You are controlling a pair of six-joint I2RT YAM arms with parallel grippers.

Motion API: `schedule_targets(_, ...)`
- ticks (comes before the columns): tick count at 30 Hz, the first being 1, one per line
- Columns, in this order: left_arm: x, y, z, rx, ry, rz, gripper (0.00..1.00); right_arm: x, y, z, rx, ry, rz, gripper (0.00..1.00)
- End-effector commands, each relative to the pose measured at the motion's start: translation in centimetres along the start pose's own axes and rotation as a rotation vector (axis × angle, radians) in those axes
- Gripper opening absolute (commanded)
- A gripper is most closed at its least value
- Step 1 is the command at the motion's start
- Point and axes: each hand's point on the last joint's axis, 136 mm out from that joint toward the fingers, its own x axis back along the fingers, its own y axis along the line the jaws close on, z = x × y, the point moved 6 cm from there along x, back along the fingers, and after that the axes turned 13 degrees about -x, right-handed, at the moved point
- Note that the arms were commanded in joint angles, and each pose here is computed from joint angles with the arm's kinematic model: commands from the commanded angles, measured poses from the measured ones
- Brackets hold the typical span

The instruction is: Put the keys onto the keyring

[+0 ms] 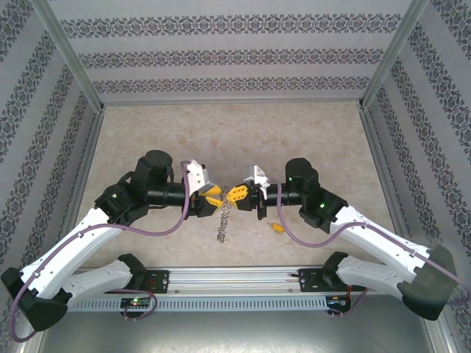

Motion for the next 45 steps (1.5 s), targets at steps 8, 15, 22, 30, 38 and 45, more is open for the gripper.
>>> schedule_targets(8, 1.5, -0.5, 0.0, -0.064, 0.015, -0.044, 0.49, 0.2, -0.4, -0.6, 0.209, 0.078, 0.279, 0.00)
schedule_targets(15, 1.6, -0.6, 0.0, -0.086, 0.011, -0.048, 0.49, 0.5, 0.6, -0.4, 0.265, 0.054, 0.263, 0.00)
schedule_targets(22, 1.2, -0.3, 0.0, -0.087, -0.010, -0.052, 0.48, 0.7, 1.6, -0.4, 0.294, 0.021, 0.214, 0.00)
schedule_targets(30, 1.1, -0.2, -0.8, -0.127, -0.055, -0.043, 0.42, 0.2, 1.8, 0.1, 0.319, 0.043, 0.213, 0.00)
schedule_targets(38, 0.3, -0.2, -0.5, -0.131, -0.053, -0.003, 0.36, 0.1, 1.9, 0.1, 0.318, 0.040, 0.203, 0.00)
schedule_targets(45, 0.4, -0.4, -0.5, -0.160, -0.068, 0.012, 0.37, 0.0, 1.7, 0.3, 0.326, 0.042, 0.206, 0.00)
